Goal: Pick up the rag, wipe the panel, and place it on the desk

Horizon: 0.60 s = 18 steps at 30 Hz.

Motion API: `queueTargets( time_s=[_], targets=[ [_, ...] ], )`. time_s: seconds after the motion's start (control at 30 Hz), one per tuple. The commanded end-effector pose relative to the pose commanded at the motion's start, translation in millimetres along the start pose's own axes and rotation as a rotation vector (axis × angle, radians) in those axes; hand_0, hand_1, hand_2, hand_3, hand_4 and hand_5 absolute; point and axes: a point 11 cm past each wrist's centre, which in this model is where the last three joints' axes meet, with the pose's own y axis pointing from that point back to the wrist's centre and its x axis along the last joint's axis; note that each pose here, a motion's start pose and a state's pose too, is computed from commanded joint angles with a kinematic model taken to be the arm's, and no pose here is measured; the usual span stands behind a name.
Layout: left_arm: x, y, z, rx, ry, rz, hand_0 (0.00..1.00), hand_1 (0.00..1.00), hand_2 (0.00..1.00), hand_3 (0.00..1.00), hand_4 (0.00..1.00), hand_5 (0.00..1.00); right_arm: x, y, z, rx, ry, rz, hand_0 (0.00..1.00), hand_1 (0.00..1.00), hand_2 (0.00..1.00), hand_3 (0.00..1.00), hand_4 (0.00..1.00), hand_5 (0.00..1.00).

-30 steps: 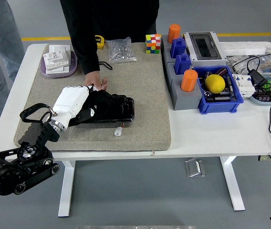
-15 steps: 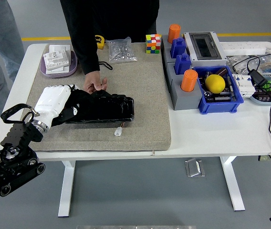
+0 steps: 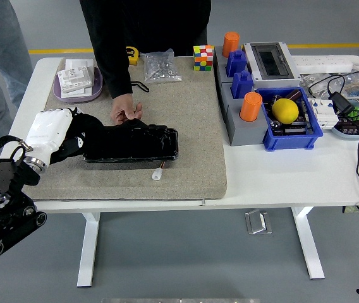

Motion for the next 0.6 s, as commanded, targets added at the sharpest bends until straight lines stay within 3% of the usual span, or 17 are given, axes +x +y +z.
queueTargets(
  time_s=[0.27,0.6],
  targets=[
    [-8.6,-0.2,22.1,-0.046,0.019,-0.022,0.215,0.151,0.523,0.469,0.187,0.002,-0.5,0.5,-3.5,0.006,0.004,-0.001,0.769,0.583,0.707,0.631,0.998,0.566],
    [-10.6,-12.4,67.2,-0.13,0.048,-0.026,0.213,0.151,0.524,0.47,0.187,0.002,-0.2,1.4,-8.6,0.014,0.011,0.0,0.769,0.582,0.707,0.631,0.998,0.567]
  ],
)
